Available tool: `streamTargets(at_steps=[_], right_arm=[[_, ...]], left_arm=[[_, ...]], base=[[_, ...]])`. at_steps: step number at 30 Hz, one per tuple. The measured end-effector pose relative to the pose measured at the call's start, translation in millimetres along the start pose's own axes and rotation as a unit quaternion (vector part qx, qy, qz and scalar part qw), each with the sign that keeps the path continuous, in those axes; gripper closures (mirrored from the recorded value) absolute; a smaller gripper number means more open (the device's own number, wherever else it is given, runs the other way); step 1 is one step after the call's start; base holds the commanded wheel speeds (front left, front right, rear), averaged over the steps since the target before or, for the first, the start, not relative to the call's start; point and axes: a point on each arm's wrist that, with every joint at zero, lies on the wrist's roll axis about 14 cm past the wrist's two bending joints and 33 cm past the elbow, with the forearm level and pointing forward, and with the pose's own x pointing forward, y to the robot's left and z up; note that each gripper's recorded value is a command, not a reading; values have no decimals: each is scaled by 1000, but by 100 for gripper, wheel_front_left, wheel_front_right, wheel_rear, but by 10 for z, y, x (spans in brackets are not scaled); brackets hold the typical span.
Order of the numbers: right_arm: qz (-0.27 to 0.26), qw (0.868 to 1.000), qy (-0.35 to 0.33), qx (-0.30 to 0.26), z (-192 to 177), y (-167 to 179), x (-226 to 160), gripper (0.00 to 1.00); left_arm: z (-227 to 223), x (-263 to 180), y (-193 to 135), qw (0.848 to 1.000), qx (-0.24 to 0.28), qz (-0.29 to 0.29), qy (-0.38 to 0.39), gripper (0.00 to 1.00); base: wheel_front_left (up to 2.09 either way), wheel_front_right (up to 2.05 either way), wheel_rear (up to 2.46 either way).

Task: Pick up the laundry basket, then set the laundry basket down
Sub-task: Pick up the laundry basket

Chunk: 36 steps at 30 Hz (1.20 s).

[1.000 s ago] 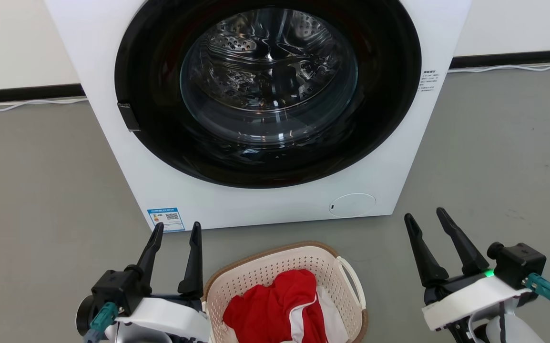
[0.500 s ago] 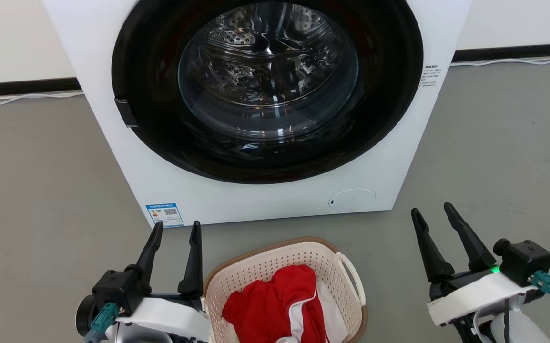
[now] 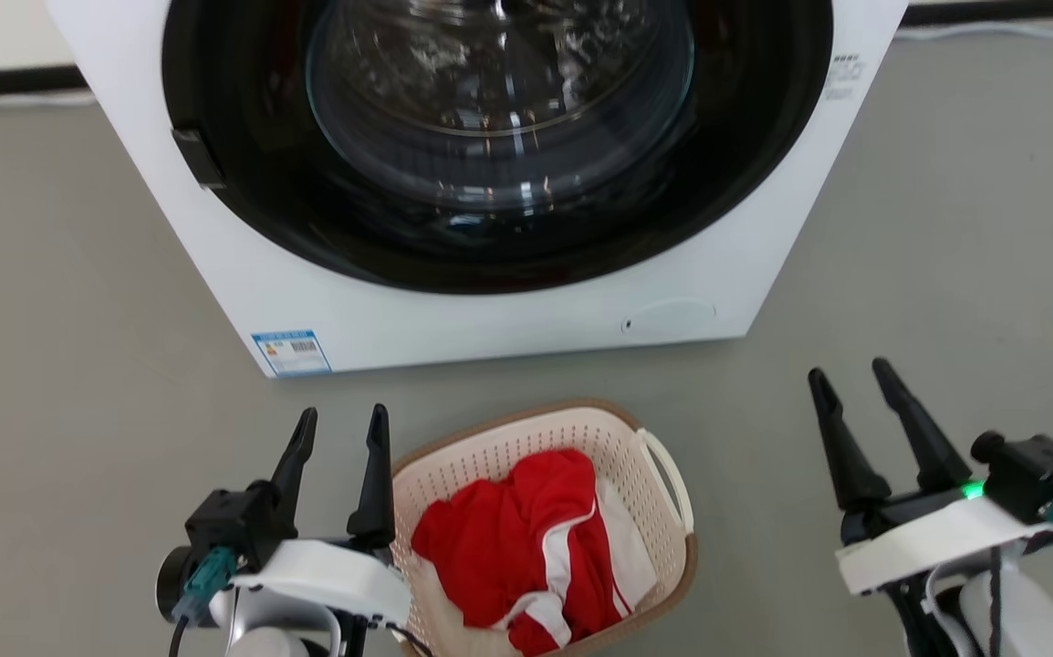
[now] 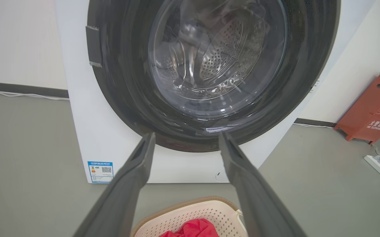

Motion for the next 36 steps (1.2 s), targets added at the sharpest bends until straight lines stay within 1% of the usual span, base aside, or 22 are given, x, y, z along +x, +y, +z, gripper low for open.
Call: streamTargets(at_steps=[7,13,19,20,21,23,27,33,36], right_arm=[[-5,1000,12,1,-92,-118,184,0],[-13,1000,25,5,-198,-226,282,0],[-16,999,43,9,-358,-289,362,0],[-16,999,43,9,-358,-289,362,0],[-11,999,41,6,-358,-294,434,0],[-9,999,43,4,-371,-301,468,0],[-6,998,56,3,-488,-345,555,0],[2,998,70,1,-644,-373,682,0],[3,997,77,2,-711,-387,713,0]], left_arm=[[-387,205,132,998,-10,24,54,0],[-835,245,312,991,-25,56,118,0],[-1337,189,496,976,-43,91,194,0],[-1337,189,496,976,-43,91,194,0],[-1456,190,545,971,-52,102,211,0],[-1505,202,570,968,-57,108,217,0],[-1699,253,649,960,-68,123,242,0],[-2092,148,779,938,-82,152,301,0],[-2273,86,789,926,-93,160,328,0]], base=[[0,0,0],[0,0,0],[0,0,0],[0,0,0],[0,0,0],[0,0,0],[0,0,0],[0,0,0],[0,0,0]])
